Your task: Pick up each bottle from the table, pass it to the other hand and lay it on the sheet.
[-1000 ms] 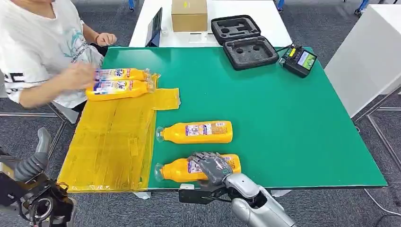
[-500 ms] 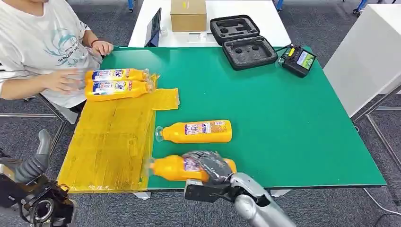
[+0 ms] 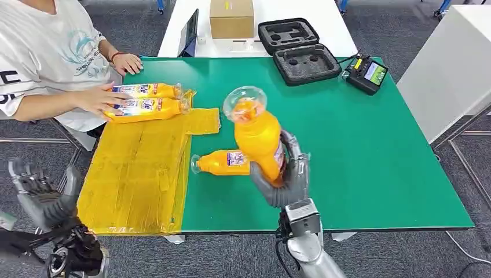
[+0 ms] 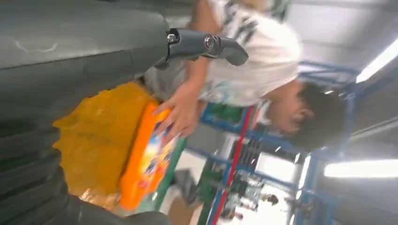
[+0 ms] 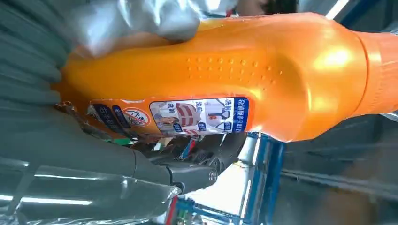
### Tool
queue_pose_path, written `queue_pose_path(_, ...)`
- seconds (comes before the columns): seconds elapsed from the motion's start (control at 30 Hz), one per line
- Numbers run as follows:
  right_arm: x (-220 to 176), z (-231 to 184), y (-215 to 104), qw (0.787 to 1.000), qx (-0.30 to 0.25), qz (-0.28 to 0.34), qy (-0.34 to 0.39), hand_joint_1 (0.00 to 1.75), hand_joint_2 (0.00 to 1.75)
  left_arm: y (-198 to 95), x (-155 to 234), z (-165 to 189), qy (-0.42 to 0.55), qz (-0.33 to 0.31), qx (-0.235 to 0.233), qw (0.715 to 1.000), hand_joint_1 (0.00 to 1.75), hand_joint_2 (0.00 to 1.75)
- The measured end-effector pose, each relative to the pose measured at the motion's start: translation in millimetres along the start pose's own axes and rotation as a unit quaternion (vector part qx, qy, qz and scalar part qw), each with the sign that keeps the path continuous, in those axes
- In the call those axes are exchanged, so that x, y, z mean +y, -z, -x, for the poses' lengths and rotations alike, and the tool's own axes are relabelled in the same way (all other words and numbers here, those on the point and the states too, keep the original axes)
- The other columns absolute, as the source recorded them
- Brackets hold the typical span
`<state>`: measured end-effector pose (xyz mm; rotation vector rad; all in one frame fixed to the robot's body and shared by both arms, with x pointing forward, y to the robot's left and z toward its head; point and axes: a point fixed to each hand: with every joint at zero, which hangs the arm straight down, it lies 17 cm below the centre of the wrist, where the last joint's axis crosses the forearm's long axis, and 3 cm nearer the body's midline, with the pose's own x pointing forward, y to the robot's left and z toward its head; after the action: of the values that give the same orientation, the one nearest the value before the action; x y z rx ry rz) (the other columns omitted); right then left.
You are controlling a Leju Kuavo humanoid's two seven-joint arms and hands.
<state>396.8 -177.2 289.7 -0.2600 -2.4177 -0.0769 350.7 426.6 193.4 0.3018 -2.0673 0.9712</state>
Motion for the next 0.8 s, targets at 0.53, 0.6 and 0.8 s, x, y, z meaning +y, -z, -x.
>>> queue_pose_path(0.53,42.6,67.6,-42.1,0.991,0.105,-0.074,0.031,1.75,1.75,-101.8,-148.5,72.0,-0.131,0.252,0.204,0.937,0.00,1.75)
queue_pose_path(0.6,50.1,72.8,-47.7,0.990,0.116,-0.079,0.033,1.75,1.75,-110.3,-160.2,73.7,-0.135,0.268,0.210,0.931,0.00,1.75)
queue_pose_path(0.8,63.0,83.4,-57.4,0.985,0.135,-0.096,0.040,1.75,1.75,-123.3,-175.8,76.5,-0.140,0.293,0.221,0.920,0.00,1.75)
